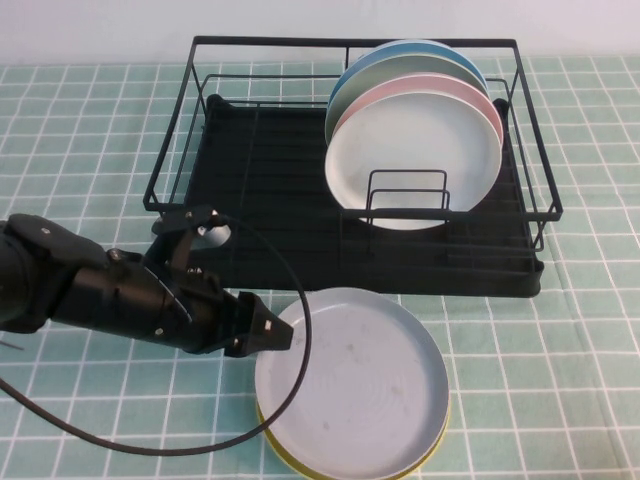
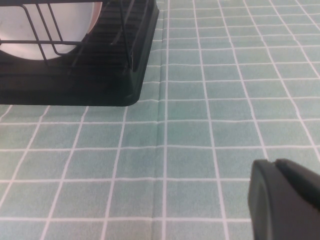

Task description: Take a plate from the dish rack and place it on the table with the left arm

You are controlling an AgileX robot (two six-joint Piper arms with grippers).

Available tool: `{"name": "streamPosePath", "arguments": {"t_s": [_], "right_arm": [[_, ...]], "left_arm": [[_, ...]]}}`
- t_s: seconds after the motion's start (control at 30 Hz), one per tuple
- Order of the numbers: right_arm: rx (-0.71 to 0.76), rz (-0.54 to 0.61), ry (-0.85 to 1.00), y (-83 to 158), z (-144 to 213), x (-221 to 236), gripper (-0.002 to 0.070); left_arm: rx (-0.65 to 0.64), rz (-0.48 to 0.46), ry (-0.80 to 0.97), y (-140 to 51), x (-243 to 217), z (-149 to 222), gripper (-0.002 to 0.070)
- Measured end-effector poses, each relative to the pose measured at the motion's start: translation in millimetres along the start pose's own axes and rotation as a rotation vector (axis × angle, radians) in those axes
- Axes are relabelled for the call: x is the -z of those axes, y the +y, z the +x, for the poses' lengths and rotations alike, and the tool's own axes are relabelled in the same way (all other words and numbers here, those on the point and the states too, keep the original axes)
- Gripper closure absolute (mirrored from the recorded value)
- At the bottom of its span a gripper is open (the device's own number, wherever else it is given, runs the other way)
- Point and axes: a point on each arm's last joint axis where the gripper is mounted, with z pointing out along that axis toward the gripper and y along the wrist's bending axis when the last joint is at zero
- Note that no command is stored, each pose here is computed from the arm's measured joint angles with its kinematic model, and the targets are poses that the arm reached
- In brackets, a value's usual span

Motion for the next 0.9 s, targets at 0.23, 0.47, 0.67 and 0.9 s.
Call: {"name": "streamPosePath", "arguments": {"t_s": [0.23,0.47,0.67,0.9], "right_arm": [[0.000,0.000,0.000,0,0,0,0.0694],[0.000,0.000,0.000,0,0,0,0.0694],[0.000,0.000,0.000,0,0,0,0.0694],[0.000,0.000,0.000,0,0,0,0.0694]], "left_arm": [[-0.072,-0.003,0.012,-16.1,-12,0,0.0373],[-0.087,-0.037,-0.017,-17.8,-10,-3,0.0370],[-0.140,-0.091,-0.117,-25.1,21,-12,0.0394],[-0.350,-0.267,-0.263,-49.0,85,-17,0.0643]]}}
